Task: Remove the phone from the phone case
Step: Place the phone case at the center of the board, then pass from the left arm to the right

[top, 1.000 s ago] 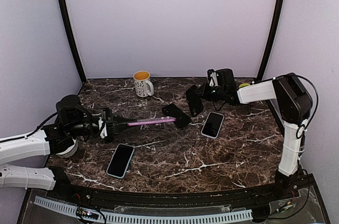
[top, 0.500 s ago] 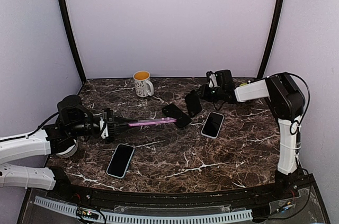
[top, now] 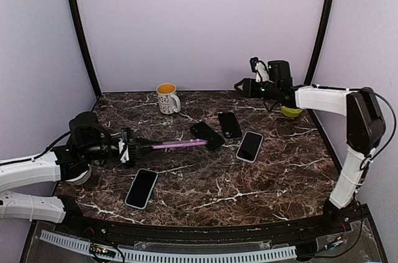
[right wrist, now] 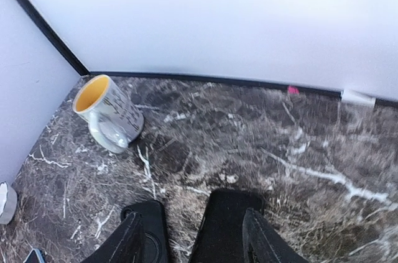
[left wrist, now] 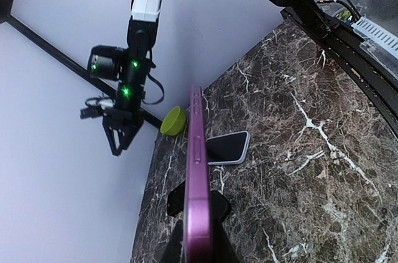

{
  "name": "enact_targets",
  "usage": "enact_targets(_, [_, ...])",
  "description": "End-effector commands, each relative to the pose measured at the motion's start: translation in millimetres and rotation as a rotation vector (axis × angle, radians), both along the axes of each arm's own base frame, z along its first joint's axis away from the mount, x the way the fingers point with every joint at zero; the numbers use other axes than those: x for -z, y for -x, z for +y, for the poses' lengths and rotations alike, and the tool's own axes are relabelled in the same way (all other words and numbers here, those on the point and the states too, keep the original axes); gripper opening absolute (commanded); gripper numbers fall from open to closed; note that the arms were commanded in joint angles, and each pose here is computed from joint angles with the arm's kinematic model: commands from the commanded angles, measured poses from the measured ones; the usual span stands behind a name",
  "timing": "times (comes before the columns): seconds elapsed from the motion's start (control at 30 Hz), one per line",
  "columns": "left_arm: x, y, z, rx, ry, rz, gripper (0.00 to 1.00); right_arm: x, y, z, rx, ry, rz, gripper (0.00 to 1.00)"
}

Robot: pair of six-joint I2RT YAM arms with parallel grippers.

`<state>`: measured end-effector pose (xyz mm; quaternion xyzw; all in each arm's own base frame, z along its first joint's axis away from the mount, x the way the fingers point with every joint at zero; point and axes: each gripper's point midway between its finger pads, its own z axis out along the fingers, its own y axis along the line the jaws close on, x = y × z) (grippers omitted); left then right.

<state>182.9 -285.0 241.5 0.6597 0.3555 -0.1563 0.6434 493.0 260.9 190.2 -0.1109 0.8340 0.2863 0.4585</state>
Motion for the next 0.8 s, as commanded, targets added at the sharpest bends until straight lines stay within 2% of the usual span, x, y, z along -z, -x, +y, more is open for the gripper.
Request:
enact_targets(0.0, [-24,-5,-2,-0.008,0.044,-0.057,0.0,-60,42,14,-0.162,0.082,-0.238,0.56])
enact_targets(0.17, [-21,-5,-3,0.001,0.034,-0.04,0.0,-78,102,40,-0.32,0.205,-0.368,0.64])
enact_targets(0.33, [-14,-2,-5,0.024,0.014,-0.013,0.0,-100,160,76,-0.445,0.2,-0.457,0.77])
enact_targets(0.5, [-9,1,-7,0.05,-0.002,0.014,0.0,-112,223,102,-0.618,0.207,-0.542,0.78])
enact_targets(0.77, [-3,3,-9,0.066,-0.021,0.029,0.0,-92,300,122,-0.851,0.326,-0.695,0.77])
